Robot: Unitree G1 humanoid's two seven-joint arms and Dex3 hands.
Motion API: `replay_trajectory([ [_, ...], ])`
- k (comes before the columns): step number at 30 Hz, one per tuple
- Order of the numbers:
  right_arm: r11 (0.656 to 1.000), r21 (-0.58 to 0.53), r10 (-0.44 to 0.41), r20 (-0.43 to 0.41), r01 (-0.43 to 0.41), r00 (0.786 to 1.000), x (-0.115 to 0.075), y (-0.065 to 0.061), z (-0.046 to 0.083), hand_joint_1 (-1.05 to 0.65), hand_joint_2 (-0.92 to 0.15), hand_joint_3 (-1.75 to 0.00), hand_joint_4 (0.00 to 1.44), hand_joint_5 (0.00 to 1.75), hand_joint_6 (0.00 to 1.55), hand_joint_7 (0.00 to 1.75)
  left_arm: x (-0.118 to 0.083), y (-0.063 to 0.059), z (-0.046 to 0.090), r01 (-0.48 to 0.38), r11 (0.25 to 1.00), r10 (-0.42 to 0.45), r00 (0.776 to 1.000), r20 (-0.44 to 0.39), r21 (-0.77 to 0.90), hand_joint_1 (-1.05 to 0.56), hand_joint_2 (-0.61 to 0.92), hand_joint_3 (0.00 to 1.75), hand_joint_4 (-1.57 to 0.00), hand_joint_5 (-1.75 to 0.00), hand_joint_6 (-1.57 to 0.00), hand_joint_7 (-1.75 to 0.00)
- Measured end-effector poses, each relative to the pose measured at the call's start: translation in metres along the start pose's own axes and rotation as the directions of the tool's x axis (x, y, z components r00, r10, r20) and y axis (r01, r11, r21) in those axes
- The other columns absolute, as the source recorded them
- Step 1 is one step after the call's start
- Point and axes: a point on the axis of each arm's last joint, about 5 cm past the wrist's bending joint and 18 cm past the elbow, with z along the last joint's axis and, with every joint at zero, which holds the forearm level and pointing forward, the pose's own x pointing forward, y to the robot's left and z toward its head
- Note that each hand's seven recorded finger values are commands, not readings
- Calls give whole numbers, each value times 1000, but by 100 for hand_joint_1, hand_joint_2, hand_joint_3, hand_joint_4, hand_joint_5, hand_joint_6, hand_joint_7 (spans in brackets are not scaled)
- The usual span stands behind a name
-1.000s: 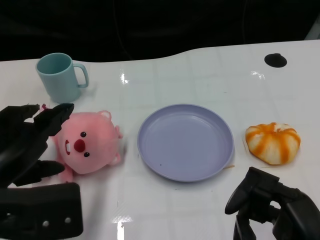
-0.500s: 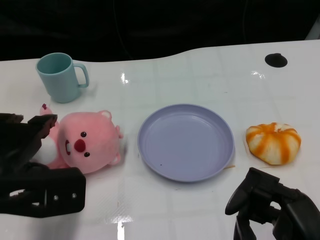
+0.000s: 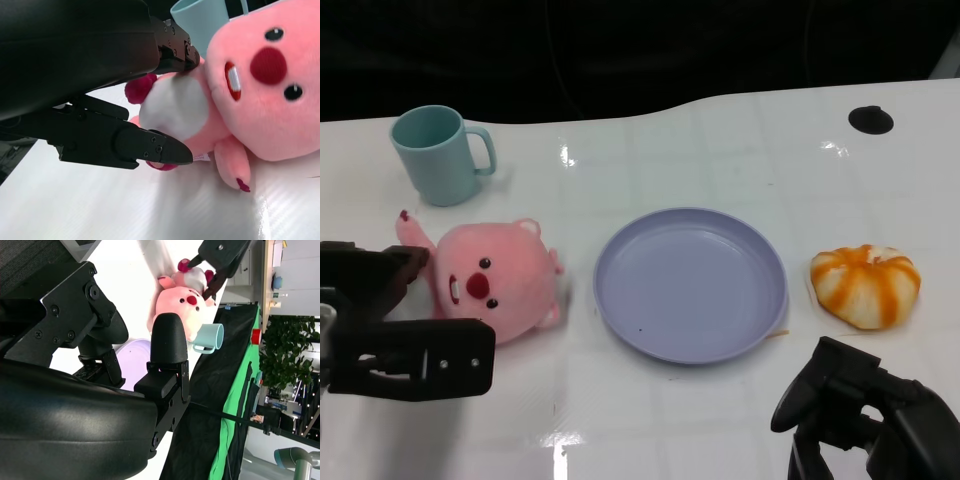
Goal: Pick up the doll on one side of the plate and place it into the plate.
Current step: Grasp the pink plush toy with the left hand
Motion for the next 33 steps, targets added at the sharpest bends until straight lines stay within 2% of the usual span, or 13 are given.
replay_trajectory([
  [6,1000,0,-2,-2,2,1000,-1,0,1,9,-42,-138,73,175,62,154,18,-7,1,-3,1000,3,1000,26,10,-60,92,4,-14,-16,-21,-2],
  [12,1000,0,0,-2,0,1000,-1,0,1,8,-42,-138,73,175,62,154,31,-18,-2,-12,998,14,1000,27,-62,-38,92,10,-49,-13,-48,-5],
  [15,1000,0,0,-3,0,1000,-1,0,1,8,-42,-139,73,175,62,154,37,-21,-4,-28,997,29,999,18,-77,-30,92,9,-89,-35,-83,-7],
  [16,1000,0,0,-2,0,1000,-1,0,1,8,-42,-139,73,175,62,154,38,-22,-5,-35,996,37,999,19,-81,-28,92,7,-91,-56,-94,-5],
  [19,1000,-1,-1,-3,1,1000,-1,0,1,8,-42,-139,73,175,62,154,42,-24,-8,-63,995,65,997,34,-79,-27,92,4,-84,-83,-110,-8],
  [20,1000,-1,-1,-3,1,1000,-1,0,1,7,-41,-139,73,175,62,154,42,-25,-8,-72,994,75,996,41,-81,-25,92,5,-73,-120,-107,-36],
  [23,1000,-1,-1,-3,1,1000,-1,0,1,8,-41,-139,73,175,62,154,43,-27,-10,-91,992,96,994,59,-82,-23,92,9,-65,-162,-83,-102],
  [24,1000,-1,-1,-3,1,1000,-1,0,1,8,-41,-139,73,175,62,154,43,-27,-10,-96,992,102,993,62,-83,-23,92,10,-64,-161,-82,-104],
  [25,1000,-1,-1,-4,1,1000,-1,0,1,8,-41,-139,73,175,62,154,44,-27,-11,-99,992,104,993,63,-84,-22,92,14,-68,-147,-85,-84],
  [27,1000,-2,-1,-4,1,1000,-1,0,1,7,-41,-139,73,175,62,154,45,-28,-12,-100,991,106,992,63,-88,-23,92,18,-68,-138,-88,-61],
  [29,1000,-3,-1,-4,1,1000,-1,0,1,6,-40,-140,73,175,62,154,45,-30,-12,-107,990,112,992,60,-94,-24,92,20,-68,-142,-93,-51],
  [32,1000,-3,0,-4,0,1000,-1,0,1,7,-40,-140,73,175,62,154,45,-31,-13,-128,986,134,990,52,-103,-24,92,28,-65,-162,-84,-81],
  [33,1000,-2,0,-4,0,1000,-1,0,1,7,-41,-140,73,175,62,154,44,-32,-13,-144,984,150,987,50,-108,-24,92,28,-68,-168,-72,-114],
])
